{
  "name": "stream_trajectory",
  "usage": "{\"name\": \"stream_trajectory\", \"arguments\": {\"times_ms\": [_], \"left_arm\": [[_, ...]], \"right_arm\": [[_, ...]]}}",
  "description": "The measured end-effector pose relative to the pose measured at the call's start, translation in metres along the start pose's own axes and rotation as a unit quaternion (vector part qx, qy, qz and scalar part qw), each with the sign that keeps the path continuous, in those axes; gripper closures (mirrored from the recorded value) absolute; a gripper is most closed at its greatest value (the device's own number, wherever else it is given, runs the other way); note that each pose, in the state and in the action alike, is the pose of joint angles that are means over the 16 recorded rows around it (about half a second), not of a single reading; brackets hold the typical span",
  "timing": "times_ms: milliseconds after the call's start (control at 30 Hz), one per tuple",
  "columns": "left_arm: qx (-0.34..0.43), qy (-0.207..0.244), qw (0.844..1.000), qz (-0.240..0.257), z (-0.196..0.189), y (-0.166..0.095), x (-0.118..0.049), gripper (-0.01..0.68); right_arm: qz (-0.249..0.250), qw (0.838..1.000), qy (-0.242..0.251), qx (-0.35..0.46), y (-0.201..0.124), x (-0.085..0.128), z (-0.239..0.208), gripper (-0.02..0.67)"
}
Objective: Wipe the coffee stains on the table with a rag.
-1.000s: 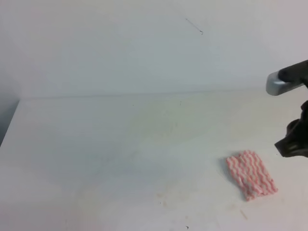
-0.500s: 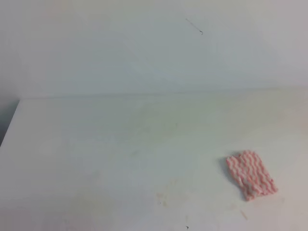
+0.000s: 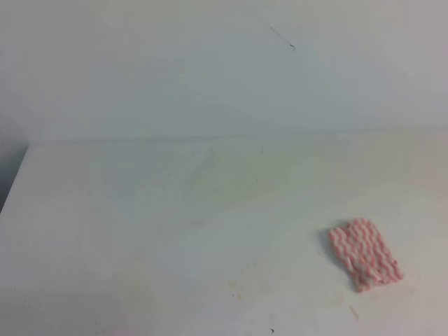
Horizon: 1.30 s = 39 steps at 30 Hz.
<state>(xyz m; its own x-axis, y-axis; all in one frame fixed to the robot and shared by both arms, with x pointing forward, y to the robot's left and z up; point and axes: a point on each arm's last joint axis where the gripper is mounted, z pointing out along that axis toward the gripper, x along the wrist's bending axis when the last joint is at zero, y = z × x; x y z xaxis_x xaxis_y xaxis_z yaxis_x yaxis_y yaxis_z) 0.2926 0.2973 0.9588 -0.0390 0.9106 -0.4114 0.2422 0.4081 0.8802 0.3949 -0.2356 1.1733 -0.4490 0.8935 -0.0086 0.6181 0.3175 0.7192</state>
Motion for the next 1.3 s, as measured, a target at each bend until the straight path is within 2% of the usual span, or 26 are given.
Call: {"name": "stream_trajectory", "arguments": {"times_ms": [200,400,533,633,1000,1300], "left_arm": [[0.000,0.000,1.000,0.000,0.000,0.000,0.000,0.674],[0.000,0.000,1.000,0.000,0.000,0.000,0.000,0.674],[0.000,0.000,1.000,0.000,0.000,0.000,0.000,0.674],[0.000,0.000,1.000,0.000,0.000,0.000,0.000,0.674],[0.000,0.000,1.000,0.000,0.000,0.000,0.000,0.674],[0.000,0.000,1.000,0.000,0.000,0.000,0.000,0.674]], "right_arm": [[-0.038,0.991,-0.057,-0.114,-0.008,-0.008,-0.032,0.653],[-0.061,0.957,-0.148,-0.243,-0.039,-0.014,-0.057,0.653],[-0.047,0.935,-0.197,-0.292,-0.072,-0.015,-0.054,0.653],[-0.028,0.926,-0.220,-0.306,-0.101,-0.015,-0.041,0.653],[0.044,0.920,-0.248,-0.299,-0.195,-0.012,0.028,0.653],[0.084,0.925,-0.233,-0.287,-0.233,-0.009,0.060,0.653]]}}
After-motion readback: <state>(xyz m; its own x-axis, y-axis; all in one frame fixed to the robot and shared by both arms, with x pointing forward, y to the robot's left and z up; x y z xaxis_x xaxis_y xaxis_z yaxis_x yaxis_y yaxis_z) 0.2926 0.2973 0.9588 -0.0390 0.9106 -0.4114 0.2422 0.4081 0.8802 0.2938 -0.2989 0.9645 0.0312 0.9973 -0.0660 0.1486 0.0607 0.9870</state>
